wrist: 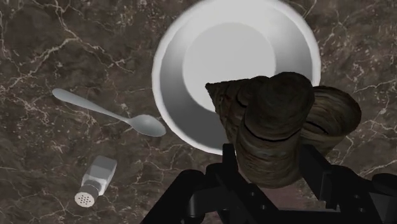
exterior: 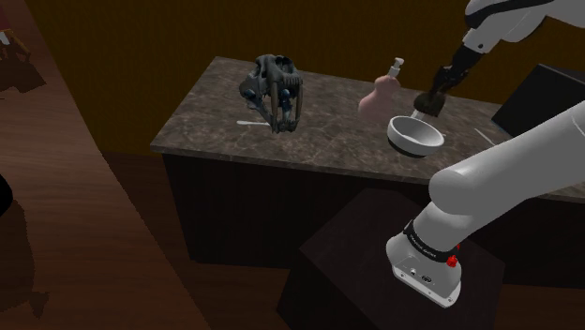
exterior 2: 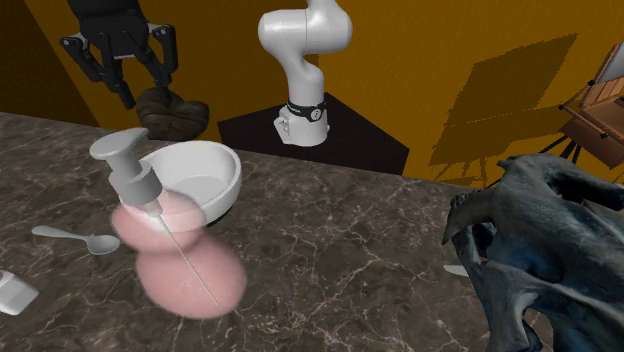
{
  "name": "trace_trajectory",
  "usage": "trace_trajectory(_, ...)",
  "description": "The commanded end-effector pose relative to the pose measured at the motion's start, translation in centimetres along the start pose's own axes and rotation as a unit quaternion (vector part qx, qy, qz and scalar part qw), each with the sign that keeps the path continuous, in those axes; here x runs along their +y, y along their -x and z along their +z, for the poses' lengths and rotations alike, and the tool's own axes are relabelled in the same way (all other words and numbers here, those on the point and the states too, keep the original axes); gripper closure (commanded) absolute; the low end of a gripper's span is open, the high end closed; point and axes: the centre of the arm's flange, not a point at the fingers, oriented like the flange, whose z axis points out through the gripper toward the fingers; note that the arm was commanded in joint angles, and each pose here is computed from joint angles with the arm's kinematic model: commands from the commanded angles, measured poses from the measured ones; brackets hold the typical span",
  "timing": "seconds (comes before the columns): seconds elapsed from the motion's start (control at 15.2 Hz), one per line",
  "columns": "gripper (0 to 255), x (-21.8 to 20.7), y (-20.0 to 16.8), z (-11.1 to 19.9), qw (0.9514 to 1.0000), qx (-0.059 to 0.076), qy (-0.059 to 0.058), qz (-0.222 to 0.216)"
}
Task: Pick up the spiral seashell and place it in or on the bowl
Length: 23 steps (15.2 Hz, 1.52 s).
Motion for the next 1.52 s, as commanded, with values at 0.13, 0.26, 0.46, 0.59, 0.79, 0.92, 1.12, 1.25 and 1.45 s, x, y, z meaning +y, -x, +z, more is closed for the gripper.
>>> trace_trajectory(0.13, 255, 0.2, 0.4, 2.1, 1.0000, 0.000, 0.000, 0.000)
trace_trajectory(0.26, 255, 0.2, 0.5, 3.1, 1.0000, 0.000, 0.000, 0.000)
trace_trajectory(0.46, 255, 0.3, 0.7, 4.7, 1.0000, 0.000, 0.000, 0.000)
trace_trajectory(0.59, 255, 0.4, 0.8, 5.7, 1.0000, 0.000, 0.000, 0.000)
trace_trajectory(0.79, 255, 0.5, 1.0, 7.3, 1.0000, 0.000, 0.000, 0.000)
trace_trajectory(0.92, 255, 0.6, 1.2, 8.3, 1.0000, 0.000, 0.000, 0.000)
trace_trajectory(1.12, 0, 0.7, -0.1, 7.2, 0.9976, 0.000, 0.013, 0.068)
trace_trajectory(1.25, 0, 1.2, -2.2, 6.0, 0.9784, -0.001, 0.040, 0.203)
trace_trajectory(1.45, 0, 2.6, -4.7, 4.3, 0.9262, -0.002, 0.073, 0.370)
